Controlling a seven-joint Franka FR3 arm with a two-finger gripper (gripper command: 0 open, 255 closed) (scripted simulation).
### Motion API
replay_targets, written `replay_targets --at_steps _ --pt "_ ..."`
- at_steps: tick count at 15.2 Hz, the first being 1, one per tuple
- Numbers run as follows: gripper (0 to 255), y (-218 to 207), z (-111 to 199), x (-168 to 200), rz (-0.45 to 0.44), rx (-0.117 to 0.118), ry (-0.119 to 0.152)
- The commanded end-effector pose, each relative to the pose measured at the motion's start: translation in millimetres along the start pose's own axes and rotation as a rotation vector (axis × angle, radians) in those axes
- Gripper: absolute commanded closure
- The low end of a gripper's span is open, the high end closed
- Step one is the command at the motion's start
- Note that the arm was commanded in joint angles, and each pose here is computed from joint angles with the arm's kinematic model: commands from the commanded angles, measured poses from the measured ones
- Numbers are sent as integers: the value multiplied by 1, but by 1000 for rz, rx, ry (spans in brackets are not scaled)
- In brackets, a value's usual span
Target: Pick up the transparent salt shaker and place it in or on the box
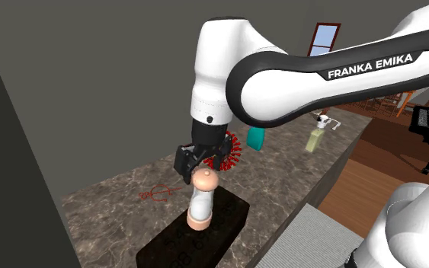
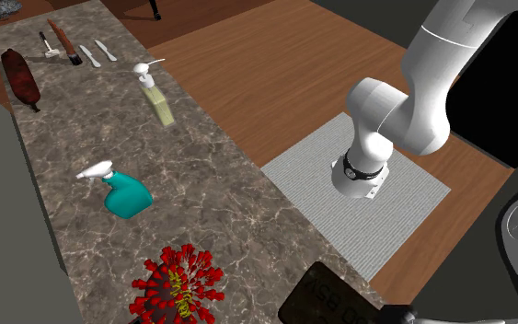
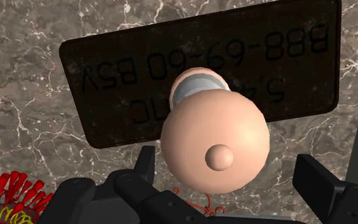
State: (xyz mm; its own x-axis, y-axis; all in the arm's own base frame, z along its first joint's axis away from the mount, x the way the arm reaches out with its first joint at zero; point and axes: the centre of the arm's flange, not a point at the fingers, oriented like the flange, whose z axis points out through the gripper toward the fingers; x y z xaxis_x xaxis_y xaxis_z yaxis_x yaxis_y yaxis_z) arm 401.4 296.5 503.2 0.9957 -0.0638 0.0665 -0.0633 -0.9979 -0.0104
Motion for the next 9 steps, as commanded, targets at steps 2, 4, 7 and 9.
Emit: replay_targets --at_steps 2,4,7,9 --pt "0 0 -33 0 0 0 0" --pt "0 0 -44 0 0 0 0" --pt "0 0 -44 0 0 0 0" --pt "0 0 -44 0 0 0 0"
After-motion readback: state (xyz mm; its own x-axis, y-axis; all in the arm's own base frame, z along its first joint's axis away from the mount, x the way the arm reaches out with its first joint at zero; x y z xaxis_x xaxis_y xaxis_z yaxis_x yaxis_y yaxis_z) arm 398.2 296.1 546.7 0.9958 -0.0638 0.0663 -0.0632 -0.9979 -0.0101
